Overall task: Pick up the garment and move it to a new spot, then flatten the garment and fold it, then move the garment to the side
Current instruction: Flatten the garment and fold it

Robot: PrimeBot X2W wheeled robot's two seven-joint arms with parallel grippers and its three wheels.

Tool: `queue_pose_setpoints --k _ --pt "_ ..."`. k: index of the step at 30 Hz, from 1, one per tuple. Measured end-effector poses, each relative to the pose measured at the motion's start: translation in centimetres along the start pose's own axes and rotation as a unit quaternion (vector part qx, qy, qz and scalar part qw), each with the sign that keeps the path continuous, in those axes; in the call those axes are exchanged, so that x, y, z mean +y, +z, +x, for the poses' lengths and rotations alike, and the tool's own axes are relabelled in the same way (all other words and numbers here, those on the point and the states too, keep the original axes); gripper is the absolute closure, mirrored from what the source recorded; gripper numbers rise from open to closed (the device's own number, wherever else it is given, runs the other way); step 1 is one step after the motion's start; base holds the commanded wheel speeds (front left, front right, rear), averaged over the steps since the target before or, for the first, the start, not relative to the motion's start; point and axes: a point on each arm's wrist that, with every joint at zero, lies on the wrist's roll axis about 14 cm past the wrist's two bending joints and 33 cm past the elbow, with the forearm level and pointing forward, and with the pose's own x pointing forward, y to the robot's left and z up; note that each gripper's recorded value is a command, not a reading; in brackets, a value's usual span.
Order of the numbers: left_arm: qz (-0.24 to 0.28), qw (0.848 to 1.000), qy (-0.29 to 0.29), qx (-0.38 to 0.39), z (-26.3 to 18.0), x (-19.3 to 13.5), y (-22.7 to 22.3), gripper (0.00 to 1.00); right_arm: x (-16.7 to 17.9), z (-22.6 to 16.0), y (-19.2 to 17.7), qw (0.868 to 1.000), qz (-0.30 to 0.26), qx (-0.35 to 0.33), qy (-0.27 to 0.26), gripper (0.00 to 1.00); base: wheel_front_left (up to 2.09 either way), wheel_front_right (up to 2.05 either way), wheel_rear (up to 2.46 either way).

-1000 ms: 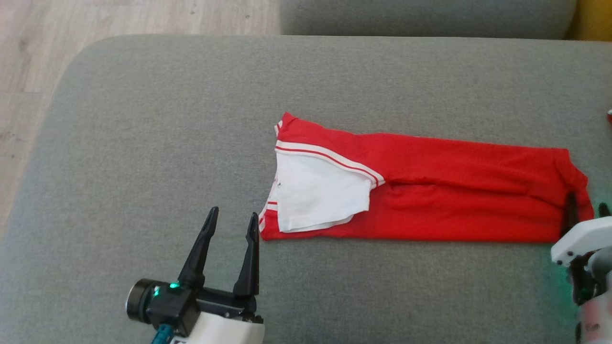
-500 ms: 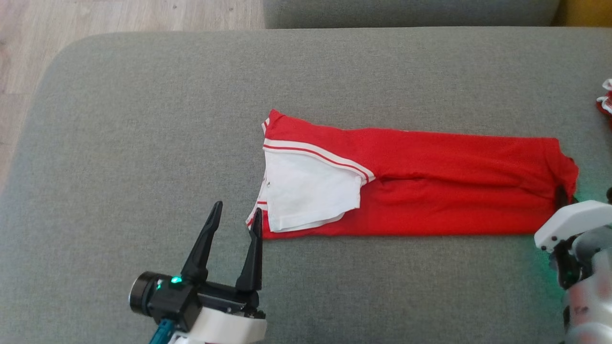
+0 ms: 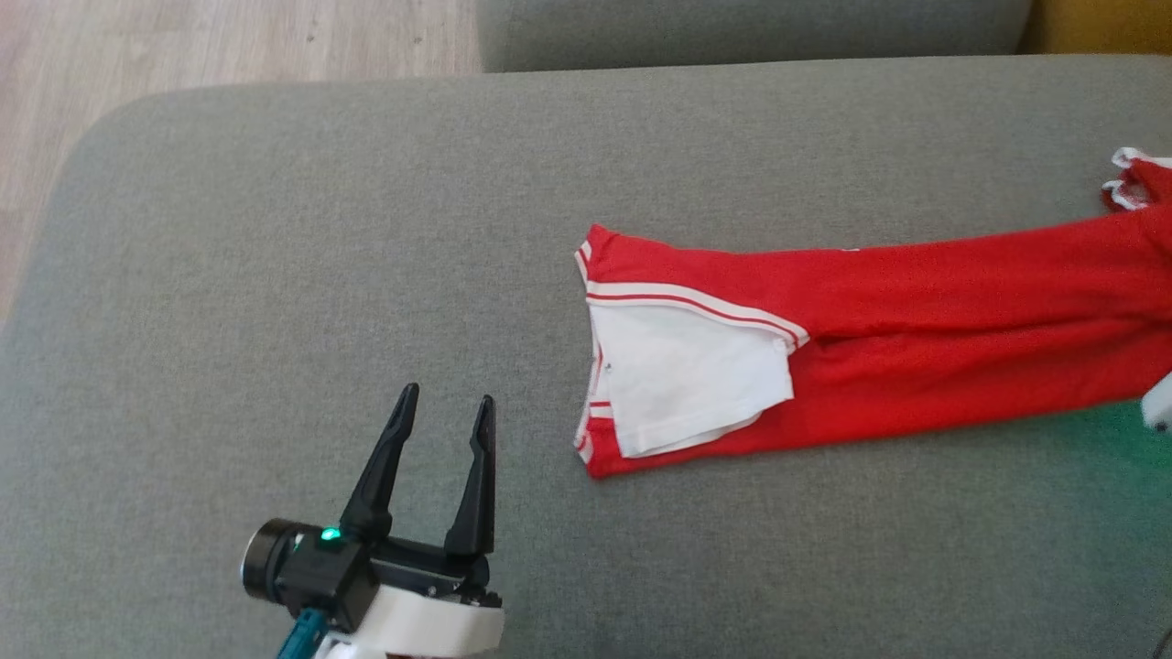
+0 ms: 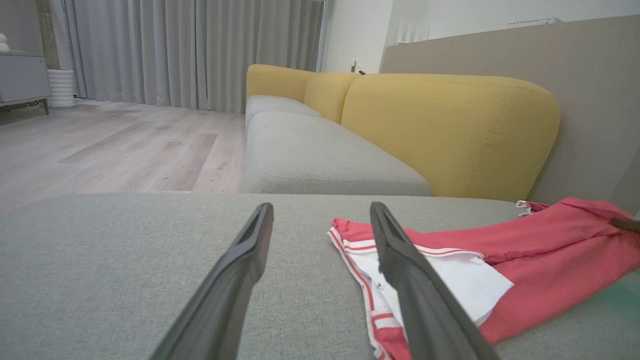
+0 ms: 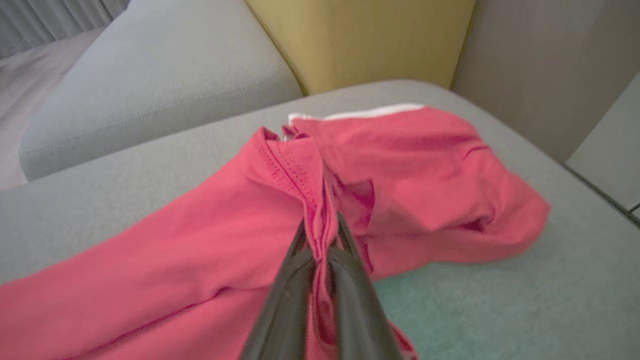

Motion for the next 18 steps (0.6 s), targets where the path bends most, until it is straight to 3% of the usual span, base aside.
queue_pose_setpoints --k 4,10,18 --pt "0.000 1.000 -0.008 -0.002 -0.1 -0.5 0.1 0.00 1.6 -0.4 3.3 0.999 0.005 -0.032 0.030 1.00 0.00 0.00 0.00" --pt "0.002 1.000 -0.012 -0.011 -0.5 -1.0 0.7 0.00 9.8 -2.9 7.8 0.986 0.035 -0.077 0.146 1.00 0.00 0.00 0.00" --pt "0.003 1.000 -0.001 -0.015 -1.6 -0.5 1.0 0.00 21.0 -8.2 5.5 0.951 0.066 -0.033 0.302 1.00 0.00 0.00 0.00"
